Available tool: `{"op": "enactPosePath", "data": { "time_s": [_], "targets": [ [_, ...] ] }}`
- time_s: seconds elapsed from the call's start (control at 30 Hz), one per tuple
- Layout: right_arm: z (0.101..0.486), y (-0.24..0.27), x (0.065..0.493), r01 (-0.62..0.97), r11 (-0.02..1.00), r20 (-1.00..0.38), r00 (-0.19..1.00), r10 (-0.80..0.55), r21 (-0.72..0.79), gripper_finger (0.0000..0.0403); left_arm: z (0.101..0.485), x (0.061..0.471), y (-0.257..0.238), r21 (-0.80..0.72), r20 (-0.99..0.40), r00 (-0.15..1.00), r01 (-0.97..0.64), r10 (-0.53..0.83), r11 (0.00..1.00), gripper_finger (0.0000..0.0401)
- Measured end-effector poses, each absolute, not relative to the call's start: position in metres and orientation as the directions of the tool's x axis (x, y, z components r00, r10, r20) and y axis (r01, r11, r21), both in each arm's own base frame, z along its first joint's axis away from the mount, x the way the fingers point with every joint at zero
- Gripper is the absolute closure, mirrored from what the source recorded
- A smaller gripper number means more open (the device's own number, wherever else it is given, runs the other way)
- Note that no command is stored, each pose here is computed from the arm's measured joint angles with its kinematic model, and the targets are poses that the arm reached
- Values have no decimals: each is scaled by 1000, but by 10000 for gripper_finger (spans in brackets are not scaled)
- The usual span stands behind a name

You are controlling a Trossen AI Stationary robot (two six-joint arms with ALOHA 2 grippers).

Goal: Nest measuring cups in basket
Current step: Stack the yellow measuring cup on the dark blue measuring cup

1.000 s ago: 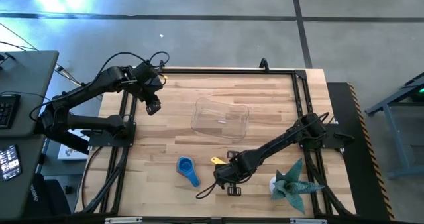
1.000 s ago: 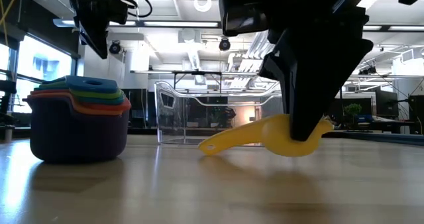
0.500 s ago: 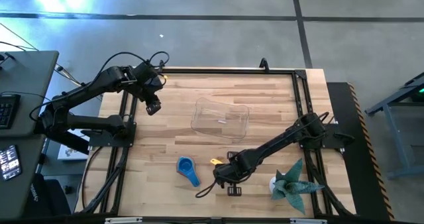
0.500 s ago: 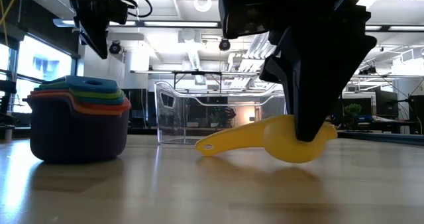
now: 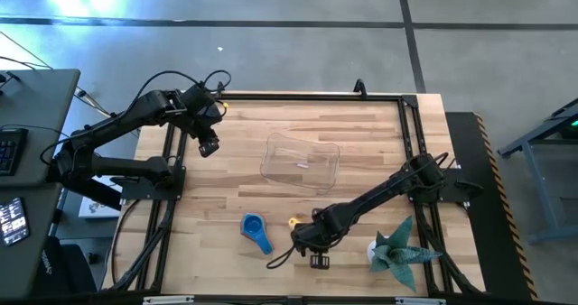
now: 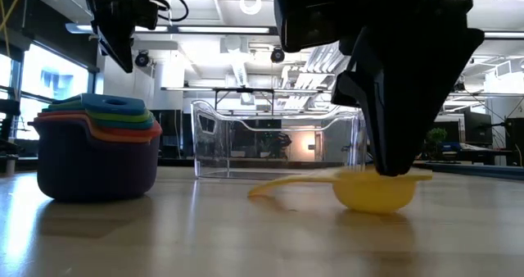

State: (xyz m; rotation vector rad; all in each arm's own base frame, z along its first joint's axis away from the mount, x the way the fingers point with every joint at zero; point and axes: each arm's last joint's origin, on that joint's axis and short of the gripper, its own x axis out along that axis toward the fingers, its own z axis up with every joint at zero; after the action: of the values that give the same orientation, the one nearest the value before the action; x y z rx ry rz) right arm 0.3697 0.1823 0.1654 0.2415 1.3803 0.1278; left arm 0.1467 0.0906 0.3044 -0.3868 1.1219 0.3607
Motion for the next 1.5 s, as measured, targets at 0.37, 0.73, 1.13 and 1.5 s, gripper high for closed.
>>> {"op": "enactPosePath", "data": {
  "time_s": [0.37, 0.73, 1.13, 1.5],
  "targets": [
    [165, 181, 369, 80, 969, -958, 184, 218, 236, 301, 304, 147, 91, -118, -917, 390, -465, 84, 877, 341],
    [213, 177, 359, 329, 882, -924, 296, 243, 338, 302, 305, 155, 77, -122, -915, 401, -386, 47, 914, 341],
    [286, 156, 323, 539, 768, -868, 495, 43, 345, 302, 313, 186, 34, -191, -829, 558, -222, -36, 956, 341],
    [330, 124, 301, 610, 716, -773, 614, -157, 340, 302, 333, 210, -11, -225, -624, 762, 37, -173, 974, 341]
  ]
}}
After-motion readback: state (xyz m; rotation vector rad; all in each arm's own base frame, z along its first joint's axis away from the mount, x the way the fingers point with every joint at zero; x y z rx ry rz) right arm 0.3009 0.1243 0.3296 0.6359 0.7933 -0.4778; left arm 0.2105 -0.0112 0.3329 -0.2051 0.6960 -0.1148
